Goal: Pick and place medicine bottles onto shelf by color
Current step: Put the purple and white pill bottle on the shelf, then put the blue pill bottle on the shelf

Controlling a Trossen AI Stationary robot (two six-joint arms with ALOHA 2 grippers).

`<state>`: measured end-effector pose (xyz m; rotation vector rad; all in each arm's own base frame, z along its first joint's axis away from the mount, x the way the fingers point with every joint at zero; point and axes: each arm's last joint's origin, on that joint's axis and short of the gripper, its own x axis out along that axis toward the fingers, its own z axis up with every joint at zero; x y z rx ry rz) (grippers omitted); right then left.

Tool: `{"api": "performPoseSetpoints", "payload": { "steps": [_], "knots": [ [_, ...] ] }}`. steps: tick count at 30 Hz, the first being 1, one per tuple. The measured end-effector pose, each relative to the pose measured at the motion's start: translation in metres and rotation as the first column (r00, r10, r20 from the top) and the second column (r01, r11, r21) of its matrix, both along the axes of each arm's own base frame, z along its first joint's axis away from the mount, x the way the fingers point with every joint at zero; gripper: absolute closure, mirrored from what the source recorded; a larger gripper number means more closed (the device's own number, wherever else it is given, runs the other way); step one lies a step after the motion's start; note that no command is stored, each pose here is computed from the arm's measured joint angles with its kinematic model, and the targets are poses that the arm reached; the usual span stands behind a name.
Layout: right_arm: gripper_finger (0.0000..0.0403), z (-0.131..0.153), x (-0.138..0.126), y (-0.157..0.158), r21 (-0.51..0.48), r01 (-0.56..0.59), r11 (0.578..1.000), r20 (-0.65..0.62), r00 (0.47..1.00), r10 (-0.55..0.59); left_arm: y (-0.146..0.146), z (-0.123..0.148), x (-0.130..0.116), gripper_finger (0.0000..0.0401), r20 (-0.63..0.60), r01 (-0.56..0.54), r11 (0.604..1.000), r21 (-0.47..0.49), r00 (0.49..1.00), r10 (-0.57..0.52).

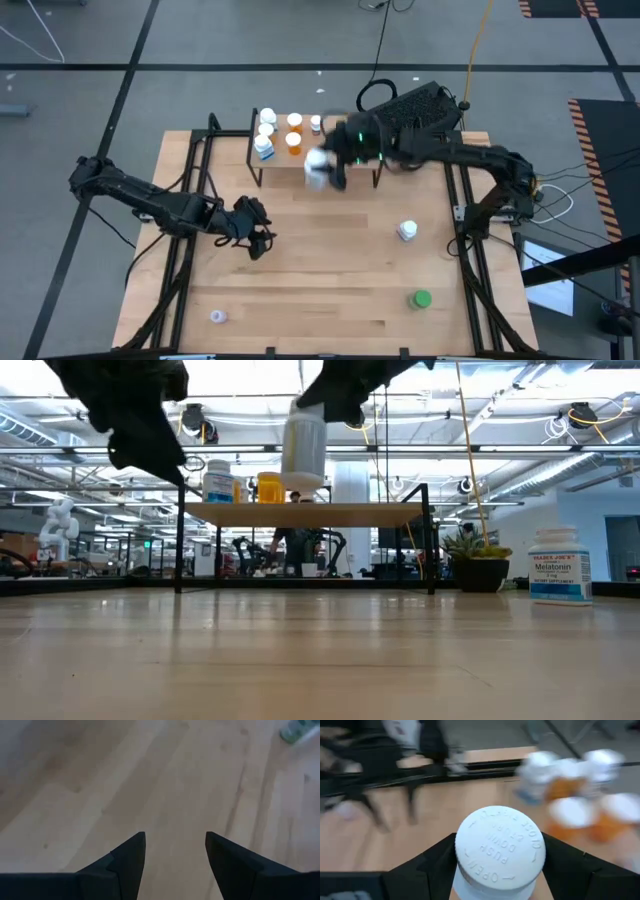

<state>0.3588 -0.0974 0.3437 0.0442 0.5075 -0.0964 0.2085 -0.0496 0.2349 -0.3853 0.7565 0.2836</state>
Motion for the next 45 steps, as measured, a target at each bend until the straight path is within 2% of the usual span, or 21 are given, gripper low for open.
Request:
{"api": "performPoseSetpoints", "payload": {
  "steps": [3, 8, 13, 17, 23, 27, 32, 41, 45],
  "knots": [
    [0.016, 0.006, 0.001, -0.029, -0.029, 0.034, 0.999, -0.044, 0.998, -0.035, 0.008, 0.002, 0.003, 0.0192, 0.022, -0.041, 0.999, -0.005, 0.999, 0.041],
    [0.016, -0.002, 0.006, -0.062, -0.055, 0.043, 0.998, -0.062, 0.997, -0.047, 0.018, 0.002, 0.005, 0.0192, 0.027, -0.086, 0.996, -0.01, 0.996, 0.086],
    [0.016, -0.008, 0.006, -0.083, -0.098, 0.07, 0.993, -0.047, 0.996, -0.075, 0.02, 0.002, 0.006, 0.0192, 0.027, -0.102, 0.994, -0.025, 0.994, 0.103],
    [0.0159, -0.009, 0.004, -0.092, -0.095, 0.096, 0.991, -0.038, 0.994, -0.1, 0.02, 0.002, 0.005, 0.0192, 0.024, -0.103, 0.994, -0.026, 0.994, 0.104],
    [0.015, -0.009, 0.004, -0.093, -0.085, 0.102, 0.991, -0.034, 0.994, -0.106, 0.02, 0.002, 0.005, 0.0192, 0.024, -0.108, 0.994, -0.031, 0.994, 0.108],
    [0.0128, -0.009, 0.004, -0.092, -0.044, 0.124, 0.991, -0.032, 0.992, -0.126, 0.02, 0.002, 0.005, 0.0192, 0.025, -0.116, 0.992, -0.041, 0.993, 0.117],
    [0.0093, -0.005, 0.003, -0.089, -0.05, 0.125, 0.991, -0.021, 0.992, -0.126, 0.019, 0.002, 0.005, 0.0192, 0.027, -0.133, 0.989, -0.068, 0.99, 0.135],
    [0.0058, 0.035, -0.01, -0.051, -0.177, 0.151, 0.973, 0.057, 0.988, -0.143, 0.009, 0.002, 0.004, 0.0192, 0.03, -0.129, 0.986, -0.109, 0.991, 0.133],
    [0.0058, 0.056, -0.028, -0.026, -0.136, 0.179, 0.974, 0.062, 0.983, -0.172, 0.007, 0.002, 0.004, 0.0192, 0.033, -0.118, 0.987, -0.11, 0.992, 0.123]
  ]
}}
